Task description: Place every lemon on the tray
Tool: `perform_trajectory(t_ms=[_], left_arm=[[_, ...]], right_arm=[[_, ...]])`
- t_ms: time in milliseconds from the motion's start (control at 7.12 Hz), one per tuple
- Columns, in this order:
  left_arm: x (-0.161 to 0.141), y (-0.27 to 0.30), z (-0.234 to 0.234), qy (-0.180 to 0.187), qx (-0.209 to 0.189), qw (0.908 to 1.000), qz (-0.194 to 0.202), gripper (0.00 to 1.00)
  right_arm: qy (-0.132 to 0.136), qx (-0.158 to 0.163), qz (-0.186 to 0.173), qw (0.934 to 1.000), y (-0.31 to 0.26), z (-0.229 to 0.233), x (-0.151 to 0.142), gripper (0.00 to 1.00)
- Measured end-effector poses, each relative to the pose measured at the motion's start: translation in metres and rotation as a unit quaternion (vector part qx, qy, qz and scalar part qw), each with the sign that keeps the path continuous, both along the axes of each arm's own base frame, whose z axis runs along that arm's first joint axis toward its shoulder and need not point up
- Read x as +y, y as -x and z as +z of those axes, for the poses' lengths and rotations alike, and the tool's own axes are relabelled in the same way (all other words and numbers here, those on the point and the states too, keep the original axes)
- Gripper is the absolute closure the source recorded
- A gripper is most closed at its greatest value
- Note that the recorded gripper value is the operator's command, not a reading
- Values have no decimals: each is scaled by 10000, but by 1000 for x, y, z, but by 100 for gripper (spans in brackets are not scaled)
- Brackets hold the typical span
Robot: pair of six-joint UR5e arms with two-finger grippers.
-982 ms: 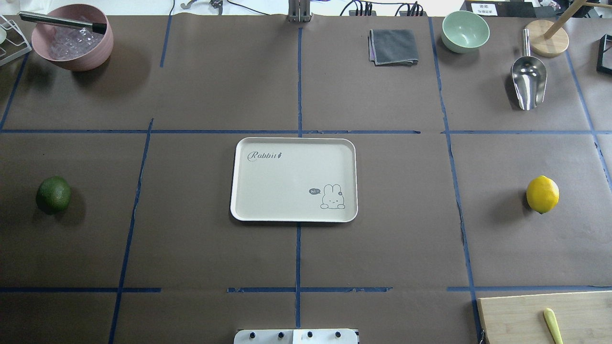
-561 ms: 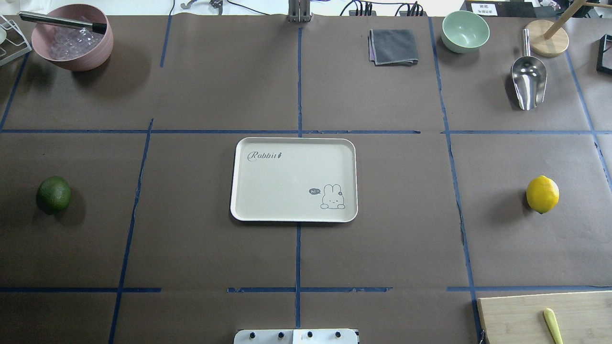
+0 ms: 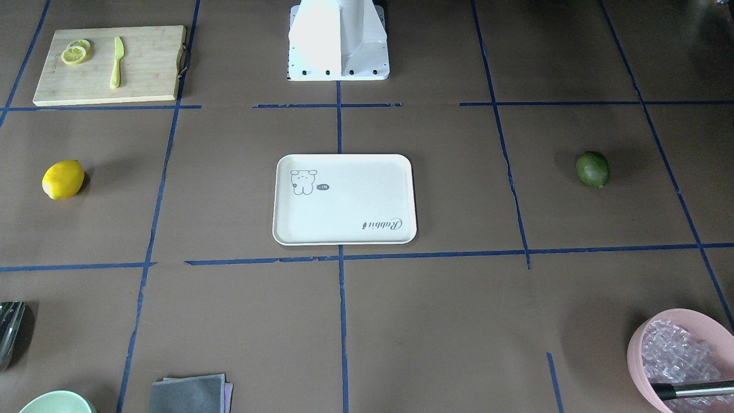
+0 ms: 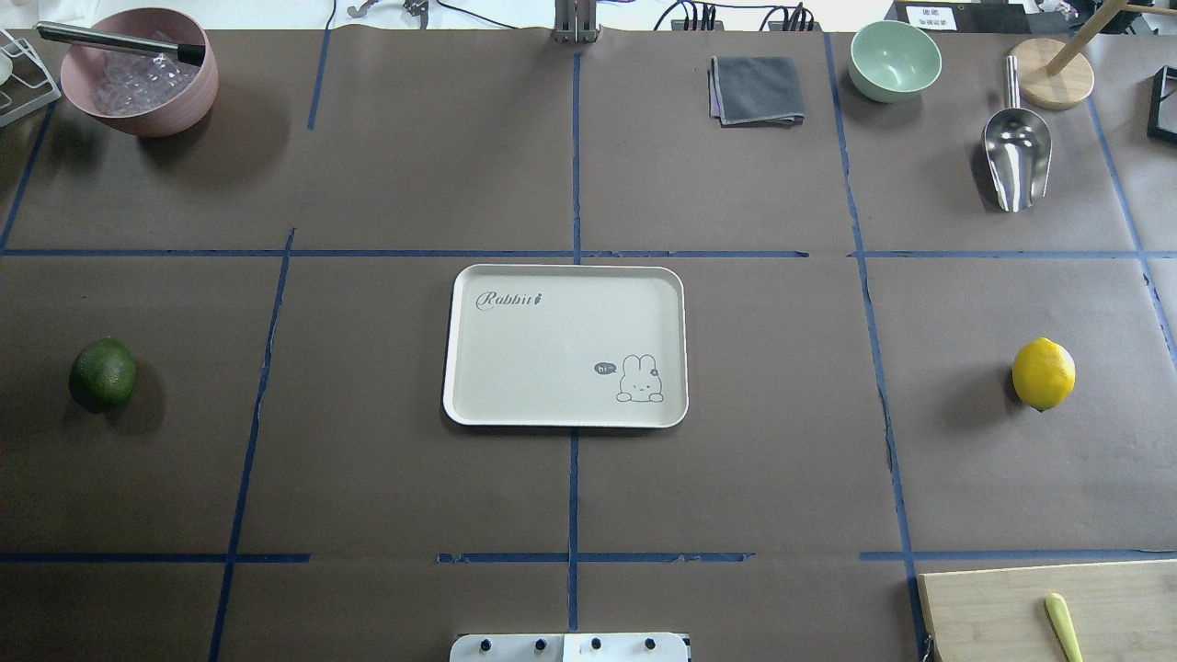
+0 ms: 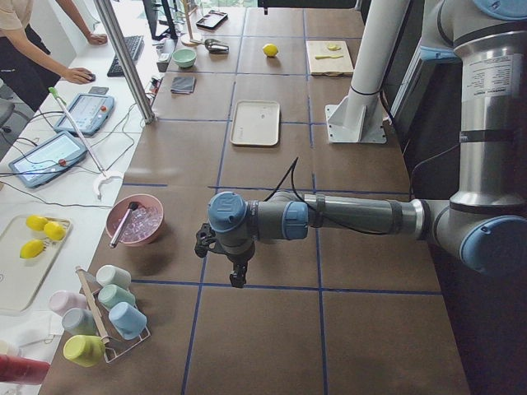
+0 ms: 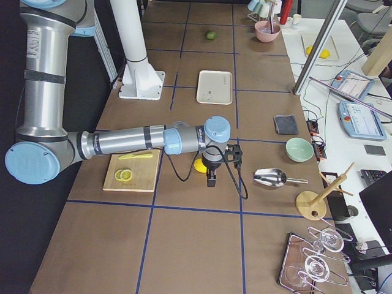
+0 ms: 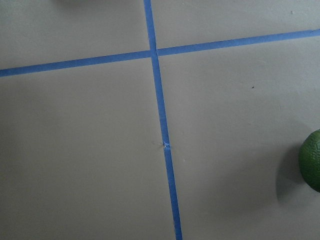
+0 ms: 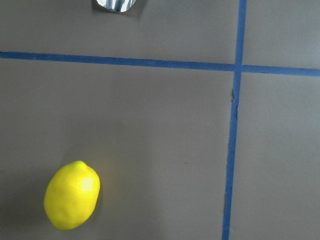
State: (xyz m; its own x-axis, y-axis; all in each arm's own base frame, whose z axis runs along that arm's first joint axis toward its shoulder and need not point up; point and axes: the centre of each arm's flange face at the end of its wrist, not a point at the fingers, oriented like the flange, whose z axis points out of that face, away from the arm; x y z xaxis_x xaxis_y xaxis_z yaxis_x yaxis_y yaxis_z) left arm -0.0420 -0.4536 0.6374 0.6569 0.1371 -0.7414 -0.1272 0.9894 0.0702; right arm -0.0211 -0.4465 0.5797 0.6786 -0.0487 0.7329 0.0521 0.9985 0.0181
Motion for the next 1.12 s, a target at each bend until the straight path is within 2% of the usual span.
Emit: perform_trajectory(t_ms=[281, 561, 702, 1123], left_arm=[[0, 0, -1, -15, 22, 10000, 3, 0], [0, 0, -2, -35, 28, 10000, 11, 0], [0, 0, -2, -43, 30, 10000, 12, 0], [0, 0, -2, -58, 35, 10000, 16, 0]], right_arm=[[218, -109, 229, 9994, 46, -10, 3, 2], [328, 33, 651, 9973, 124, -19, 18, 2], [327, 99, 741, 9967, 153, -19, 27, 2], [379, 224, 651, 9969, 188, -7, 37, 2]])
